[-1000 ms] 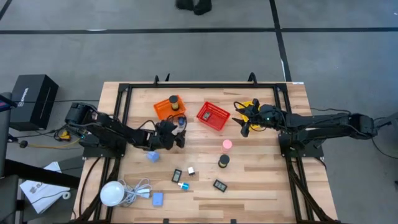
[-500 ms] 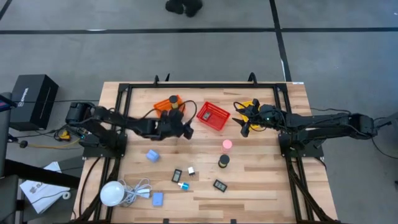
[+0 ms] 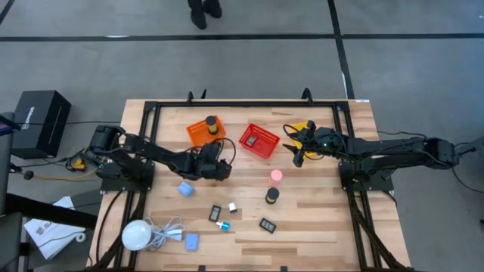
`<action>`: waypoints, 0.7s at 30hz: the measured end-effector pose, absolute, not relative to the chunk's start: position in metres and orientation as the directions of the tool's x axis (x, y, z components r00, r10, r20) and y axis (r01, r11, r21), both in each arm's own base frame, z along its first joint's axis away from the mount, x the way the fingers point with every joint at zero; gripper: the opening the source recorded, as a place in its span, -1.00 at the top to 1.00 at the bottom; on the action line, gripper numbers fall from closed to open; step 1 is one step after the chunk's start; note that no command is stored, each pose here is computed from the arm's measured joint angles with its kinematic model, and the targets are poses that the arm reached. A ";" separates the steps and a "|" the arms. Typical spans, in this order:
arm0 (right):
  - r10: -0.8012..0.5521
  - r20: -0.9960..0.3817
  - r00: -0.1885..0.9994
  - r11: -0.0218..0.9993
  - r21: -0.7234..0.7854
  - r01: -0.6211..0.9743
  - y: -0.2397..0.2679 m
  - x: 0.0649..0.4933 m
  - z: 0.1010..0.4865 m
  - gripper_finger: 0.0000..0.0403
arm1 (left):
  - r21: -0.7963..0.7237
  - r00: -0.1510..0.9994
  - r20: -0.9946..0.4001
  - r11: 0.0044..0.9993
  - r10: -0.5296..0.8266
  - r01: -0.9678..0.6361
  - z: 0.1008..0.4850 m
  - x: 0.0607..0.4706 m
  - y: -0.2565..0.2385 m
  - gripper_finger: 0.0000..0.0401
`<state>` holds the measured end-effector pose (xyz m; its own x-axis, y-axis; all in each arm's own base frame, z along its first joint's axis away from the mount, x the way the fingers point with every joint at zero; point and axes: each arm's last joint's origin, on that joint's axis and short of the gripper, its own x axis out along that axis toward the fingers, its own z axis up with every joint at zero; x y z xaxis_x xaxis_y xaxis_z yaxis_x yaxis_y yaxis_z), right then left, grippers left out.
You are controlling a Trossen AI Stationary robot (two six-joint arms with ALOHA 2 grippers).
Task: Pick & Place Office items
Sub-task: Put the blue hourglass into the orange bin
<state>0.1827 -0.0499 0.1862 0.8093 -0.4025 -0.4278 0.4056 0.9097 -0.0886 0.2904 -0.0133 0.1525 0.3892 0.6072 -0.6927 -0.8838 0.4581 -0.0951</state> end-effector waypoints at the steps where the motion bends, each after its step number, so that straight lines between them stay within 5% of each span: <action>1: -0.402 -0.428 0.810 0.910 -0.089 0.405 -0.050 0.183 0.186 -0.06 | -0.097 0.380 -0.698 0.446 0.606 -0.890 0.151 0.290 -0.012 -0.24; 21: -0.402 -0.428 0.810 0.910 -0.088 0.405 -0.050 0.183 0.186 -0.06 | -0.151 0.325 -0.774 0.341 0.543 -0.928 0.134 0.278 -0.011 -0.24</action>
